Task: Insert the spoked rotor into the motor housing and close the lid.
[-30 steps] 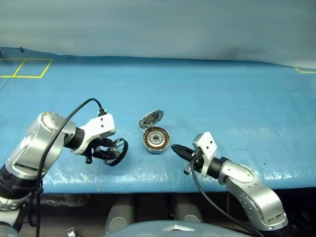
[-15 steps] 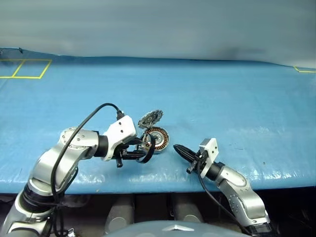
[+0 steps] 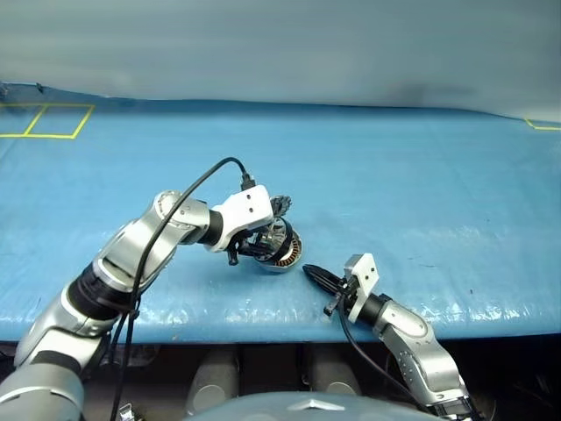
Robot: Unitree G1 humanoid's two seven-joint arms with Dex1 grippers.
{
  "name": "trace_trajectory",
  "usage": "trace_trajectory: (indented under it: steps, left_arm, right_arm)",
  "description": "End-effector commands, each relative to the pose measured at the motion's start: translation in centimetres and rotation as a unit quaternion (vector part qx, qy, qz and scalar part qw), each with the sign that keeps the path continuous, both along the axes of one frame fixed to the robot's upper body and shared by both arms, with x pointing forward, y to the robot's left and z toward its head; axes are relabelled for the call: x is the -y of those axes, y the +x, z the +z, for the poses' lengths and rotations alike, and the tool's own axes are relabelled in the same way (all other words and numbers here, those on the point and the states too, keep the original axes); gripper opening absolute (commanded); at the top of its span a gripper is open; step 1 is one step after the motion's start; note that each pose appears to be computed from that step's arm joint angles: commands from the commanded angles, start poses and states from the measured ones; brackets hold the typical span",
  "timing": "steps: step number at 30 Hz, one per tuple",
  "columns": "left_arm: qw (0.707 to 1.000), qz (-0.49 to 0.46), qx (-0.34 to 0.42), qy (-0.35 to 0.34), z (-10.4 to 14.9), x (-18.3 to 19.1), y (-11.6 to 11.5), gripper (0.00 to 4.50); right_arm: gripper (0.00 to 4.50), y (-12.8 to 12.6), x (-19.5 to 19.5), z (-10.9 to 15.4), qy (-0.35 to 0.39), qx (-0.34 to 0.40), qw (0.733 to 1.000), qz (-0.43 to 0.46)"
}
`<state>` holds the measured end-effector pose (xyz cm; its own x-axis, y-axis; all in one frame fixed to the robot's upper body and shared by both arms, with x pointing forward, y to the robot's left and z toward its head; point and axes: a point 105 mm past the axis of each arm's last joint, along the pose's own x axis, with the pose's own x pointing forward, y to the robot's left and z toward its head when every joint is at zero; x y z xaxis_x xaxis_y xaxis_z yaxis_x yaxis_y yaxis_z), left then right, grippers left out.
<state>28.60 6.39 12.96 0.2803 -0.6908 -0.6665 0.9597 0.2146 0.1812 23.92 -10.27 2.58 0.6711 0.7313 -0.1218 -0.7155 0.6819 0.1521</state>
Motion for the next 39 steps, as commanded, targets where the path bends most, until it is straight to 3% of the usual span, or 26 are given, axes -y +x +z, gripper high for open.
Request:
trace_trajectory:
  steps: [1, 39]
  left_arm:
    - [1.000, -0.014, 0.009, 0.020, 0.0, 0.7, 0.5, 1.70]
    - [0.988, -0.041, 0.026, 0.143, -0.5, 1.3, 1.8, 1.70]
  right_arm:
    - [0.00, 0.0, 0.0, 0.6, 0.004, 0.019, 1.000, -0.007]
    - [0.00, -0.2, -0.3, 0.4, 0.008, 0.016, 1.000, -0.004]
